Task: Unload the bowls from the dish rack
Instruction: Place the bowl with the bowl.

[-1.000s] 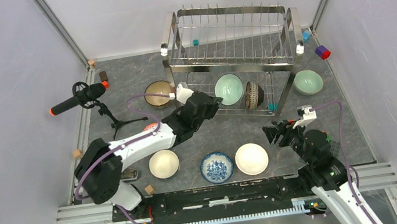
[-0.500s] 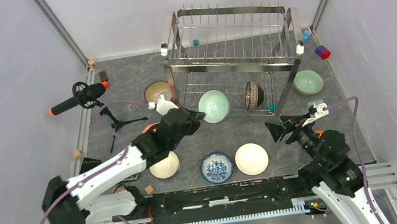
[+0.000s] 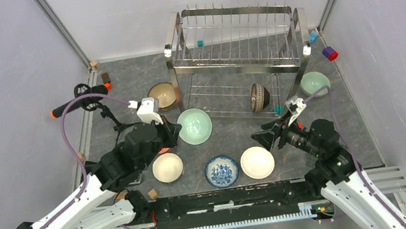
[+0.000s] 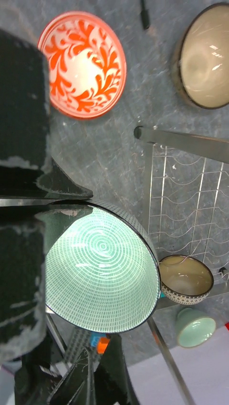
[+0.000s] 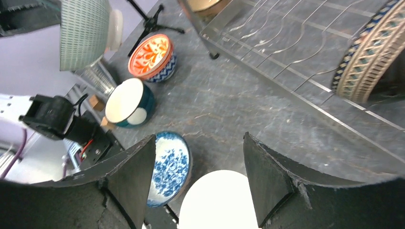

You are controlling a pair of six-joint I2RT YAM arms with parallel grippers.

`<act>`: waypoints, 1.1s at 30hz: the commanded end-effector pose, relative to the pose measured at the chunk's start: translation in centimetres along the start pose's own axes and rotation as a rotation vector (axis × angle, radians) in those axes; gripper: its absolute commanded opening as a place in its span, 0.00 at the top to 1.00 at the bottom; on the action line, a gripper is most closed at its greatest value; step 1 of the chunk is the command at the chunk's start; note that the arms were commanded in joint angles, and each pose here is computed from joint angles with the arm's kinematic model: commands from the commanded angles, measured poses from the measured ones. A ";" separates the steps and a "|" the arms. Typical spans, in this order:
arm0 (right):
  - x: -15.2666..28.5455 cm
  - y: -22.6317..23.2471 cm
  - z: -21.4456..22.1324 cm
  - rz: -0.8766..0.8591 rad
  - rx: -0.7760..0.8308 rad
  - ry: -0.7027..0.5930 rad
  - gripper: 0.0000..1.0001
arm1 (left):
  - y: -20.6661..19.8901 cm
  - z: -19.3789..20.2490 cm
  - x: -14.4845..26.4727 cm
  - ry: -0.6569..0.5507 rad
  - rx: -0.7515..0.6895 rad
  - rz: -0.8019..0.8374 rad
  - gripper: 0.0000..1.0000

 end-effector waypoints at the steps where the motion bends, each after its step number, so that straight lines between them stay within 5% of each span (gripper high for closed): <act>1: -1.1 2.4 -0.9 -0.149 -0.008 0.001 0.28 | -1.2 -3.4 1.4 -0.085 -0.200 0.089 0.98; 17: -3.5 2.5 1.9 -0.056 0.052 0.103 0.27 | -0.9 0.8 -0.4 -0.023 -0.140 0.123 0.98; 33: -5.6 5.9 0.3 0.097 0.000 0.005 0.30 | -0.5 4.3 -2.1 0.142 -0.011 0.023 0.98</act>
Point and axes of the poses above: each gripper's point midway between its finger pads, its own x axis back along the fingers, its own y axis along the line the jaws close on, z = x × y, the point moved 2 cm from there along x, back along the fingers, and after that the axes turned 4 degrees about -x, right-handed, at the moved point
